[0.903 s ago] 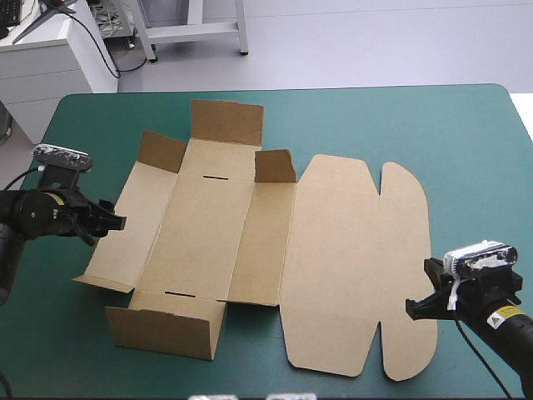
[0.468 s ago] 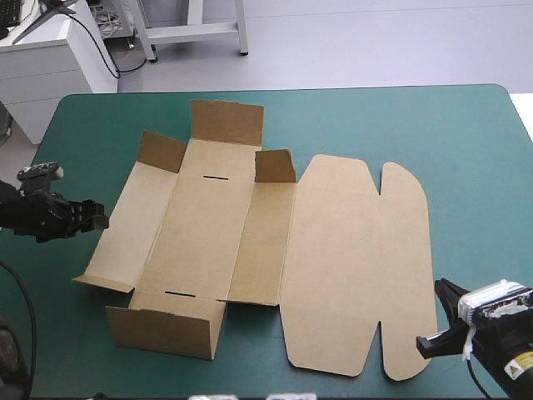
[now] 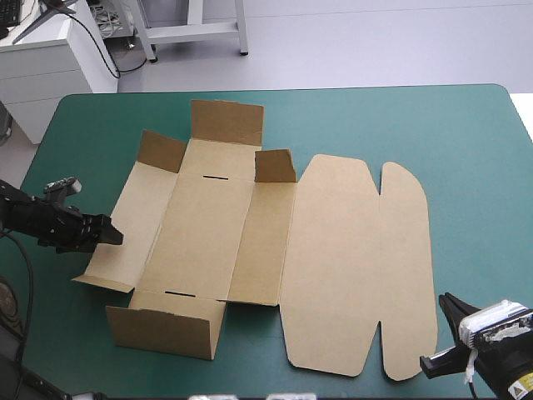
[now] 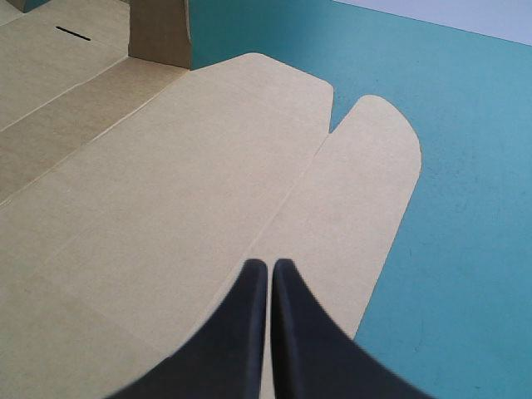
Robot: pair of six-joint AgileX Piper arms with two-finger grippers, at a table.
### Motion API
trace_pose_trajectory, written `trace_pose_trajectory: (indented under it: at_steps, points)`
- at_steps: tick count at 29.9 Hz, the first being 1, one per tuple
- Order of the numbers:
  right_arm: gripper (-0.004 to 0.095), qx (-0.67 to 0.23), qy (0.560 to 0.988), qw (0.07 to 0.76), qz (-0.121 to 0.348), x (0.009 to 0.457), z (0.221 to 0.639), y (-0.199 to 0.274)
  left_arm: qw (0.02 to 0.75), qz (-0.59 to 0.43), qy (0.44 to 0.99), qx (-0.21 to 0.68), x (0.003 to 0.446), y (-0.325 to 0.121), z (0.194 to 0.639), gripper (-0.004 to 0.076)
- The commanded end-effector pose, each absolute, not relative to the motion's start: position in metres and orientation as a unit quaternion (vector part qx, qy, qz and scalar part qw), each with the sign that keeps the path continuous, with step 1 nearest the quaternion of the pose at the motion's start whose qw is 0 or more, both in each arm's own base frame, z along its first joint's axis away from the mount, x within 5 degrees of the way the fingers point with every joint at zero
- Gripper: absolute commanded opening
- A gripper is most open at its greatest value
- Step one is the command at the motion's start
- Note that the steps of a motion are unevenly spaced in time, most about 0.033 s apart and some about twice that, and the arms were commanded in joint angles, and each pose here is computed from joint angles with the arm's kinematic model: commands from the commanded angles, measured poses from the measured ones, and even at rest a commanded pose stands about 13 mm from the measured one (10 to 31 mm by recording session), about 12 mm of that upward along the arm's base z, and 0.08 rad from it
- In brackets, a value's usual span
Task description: Fold the box
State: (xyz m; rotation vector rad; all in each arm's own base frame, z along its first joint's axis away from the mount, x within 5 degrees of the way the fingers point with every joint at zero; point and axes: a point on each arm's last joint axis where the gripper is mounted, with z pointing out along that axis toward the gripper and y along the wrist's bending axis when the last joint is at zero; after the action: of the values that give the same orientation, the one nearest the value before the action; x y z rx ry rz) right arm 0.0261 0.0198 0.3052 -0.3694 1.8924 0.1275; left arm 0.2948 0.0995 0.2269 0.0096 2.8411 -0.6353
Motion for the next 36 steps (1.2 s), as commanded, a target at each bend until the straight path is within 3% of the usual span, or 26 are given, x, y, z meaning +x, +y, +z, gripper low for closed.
trace_pose_trajectory:
  at_steps: [1, 8, 14, 24, 32, 36]
  points:
    - [0.0, -0.153, 0.786, 0.597, 0.045, 0.028, 0.317, 0.019, 0.139, -0.222, 0.965, 0.011, 0.297, 0.096, 0.244, 0.0514]
    - [0.0, -0.157, 0.786, 0.597, 0.038, 0.029, 0.316, 0.018, 0.103, -0.289, 0.95, 0.064, 0.297, 0.062, 0.248, 0.0515]
    - [0.0, -0.156, 0.785, 0.598, 0.037, 0.029, 0.317, 0.018, 0.054, -0.263, 0.961, 0.067, 0.298, 0.04, 0.244, 0.0514]
    - [0.0, -0.156, 0.787, 0.595, 0.037, 0.03, 0.314, 0.018, 0.089, -0.253, 0.961, 0.069, 0.288, 0.033, 0.269, 0.051]
    - [0.0, -0.157, 0.79, 0.592, 0.038, 0.03, 0.312, 0.018, 0.07, -0.266, 0.959, 0.069, 0.282, 0.025, 0.26, 0.0382]
    - [0.0, -0.157, 0.79, 0.592, 0.038, 0.03, 0.312, 0.018, 0.065, -0.262, 0.96, 0.068, 0.282, 0.023, 0.26, 0.0275]
